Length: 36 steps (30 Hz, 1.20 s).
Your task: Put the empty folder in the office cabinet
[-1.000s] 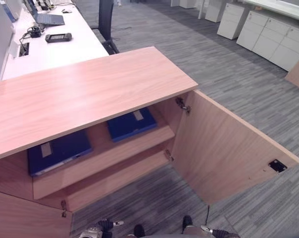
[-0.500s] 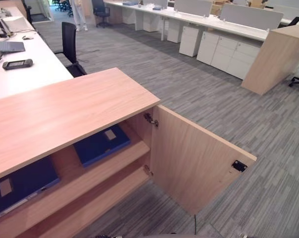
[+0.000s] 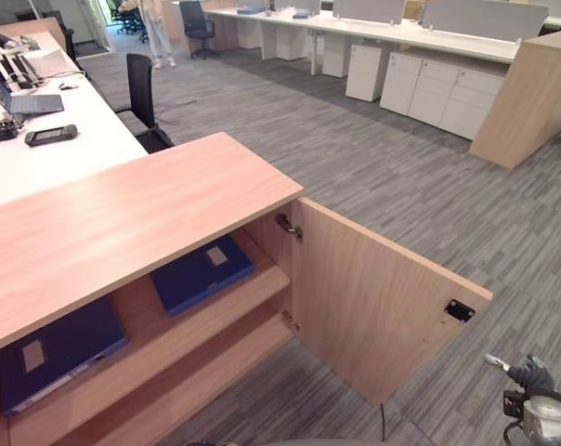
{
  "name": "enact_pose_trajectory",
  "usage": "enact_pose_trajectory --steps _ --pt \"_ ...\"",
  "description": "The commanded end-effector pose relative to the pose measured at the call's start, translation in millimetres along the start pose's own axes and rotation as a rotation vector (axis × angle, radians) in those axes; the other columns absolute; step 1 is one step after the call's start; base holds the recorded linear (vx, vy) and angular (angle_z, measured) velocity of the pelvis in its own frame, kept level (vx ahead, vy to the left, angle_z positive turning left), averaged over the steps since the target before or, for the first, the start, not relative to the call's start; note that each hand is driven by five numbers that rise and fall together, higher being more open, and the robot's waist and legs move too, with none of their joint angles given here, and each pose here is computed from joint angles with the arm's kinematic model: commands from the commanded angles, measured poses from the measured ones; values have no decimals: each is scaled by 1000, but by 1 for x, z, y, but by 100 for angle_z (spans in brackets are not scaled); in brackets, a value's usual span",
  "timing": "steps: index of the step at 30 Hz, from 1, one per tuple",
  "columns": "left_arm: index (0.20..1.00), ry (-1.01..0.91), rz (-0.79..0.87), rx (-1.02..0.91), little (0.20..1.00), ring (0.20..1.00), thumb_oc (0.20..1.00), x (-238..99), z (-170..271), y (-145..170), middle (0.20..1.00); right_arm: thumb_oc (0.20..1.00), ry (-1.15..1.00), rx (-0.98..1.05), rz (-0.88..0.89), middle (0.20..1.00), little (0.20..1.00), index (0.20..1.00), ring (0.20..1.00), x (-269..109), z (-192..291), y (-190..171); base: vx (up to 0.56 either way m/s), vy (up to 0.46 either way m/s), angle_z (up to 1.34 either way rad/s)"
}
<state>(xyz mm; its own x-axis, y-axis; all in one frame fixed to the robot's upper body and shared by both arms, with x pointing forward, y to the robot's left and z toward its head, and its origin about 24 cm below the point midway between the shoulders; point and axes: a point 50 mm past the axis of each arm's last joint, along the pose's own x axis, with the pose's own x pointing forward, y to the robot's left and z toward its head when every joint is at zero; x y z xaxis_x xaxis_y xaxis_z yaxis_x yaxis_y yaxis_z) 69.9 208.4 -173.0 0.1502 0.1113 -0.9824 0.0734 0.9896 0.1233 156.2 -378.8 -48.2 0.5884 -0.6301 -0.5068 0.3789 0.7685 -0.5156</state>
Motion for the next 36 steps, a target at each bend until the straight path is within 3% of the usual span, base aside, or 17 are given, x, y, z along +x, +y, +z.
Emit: enact_pose_trajectory --steps 1,22,25,27,28,29,30,32,33,34,36 --pt "1000 47 0 20 1000 1000 1000 0 -9 -2 1000 1000 -150 -36 -4 1000 1000 1000 1000 6 36 -3 0 0 0" --pt "1000 65 -10 13 1000 1000 1000 -1 -17 2 1000 1000 -623 104 381 1000 1000 1000 1000 -38 128 45 1 1 0" --pt "1000 60 -16 17 1000 1000 1000 0 -16 1 1000 1000 -723 194 597 1000 1000 1000 1000 -62 148 74 -1 6 -5" --pt "1000 58 -31 30 1000 1000 1000 0 -16 -3 1000 1000 -803 281 833 1000 1000 1000 1000 -93 162 109 -9 15 -21" --pt "1000 54 -35 30 1000 1000 1000 0 -15 -4 1000 1000 -816 345 1039 1000 1000 1000 1000 -122 163 139 -36 32 -22" --pt "1000 38 -34 32 1000 1000 1000 0 -11 -5 1000 1000 -790 289 1224 1000 1000 1000 1000 -146 156 166 -35 27 -23" --pt "1000 38 -34 31 1000 1000 1000 0 -11 -5 1000 1000 -790 288 1225 1000 1000 1000 1000 -146 156 166 -37 22 -35" --pt "1000 17 -26 27 1000 1000 1000 0 -5 -6 1000 1000 -721 282 1415 1000 1000 1000 1000 -171 146 194 -34 23 10" --pt "1000 -7 -18 20 1000 1000 1000 0 1 -6 1000 1000 -652 247 1624 1000 1000 1000 1000 -199 141 219 -88 71 38" --pt "1000 -36 -15 1 1000 1000 1000 0 9 -7 1000 1000 -571 252 1724 1000 1000 1000 1000 -210 135 234 -99 85 11" --pt "1000 -49 -16 -17 1000 1000 1000 0 13 -8 1000 1000 -549 222 1806 1000 1000 1000 1000 -225 136 246 -65 59 -2"
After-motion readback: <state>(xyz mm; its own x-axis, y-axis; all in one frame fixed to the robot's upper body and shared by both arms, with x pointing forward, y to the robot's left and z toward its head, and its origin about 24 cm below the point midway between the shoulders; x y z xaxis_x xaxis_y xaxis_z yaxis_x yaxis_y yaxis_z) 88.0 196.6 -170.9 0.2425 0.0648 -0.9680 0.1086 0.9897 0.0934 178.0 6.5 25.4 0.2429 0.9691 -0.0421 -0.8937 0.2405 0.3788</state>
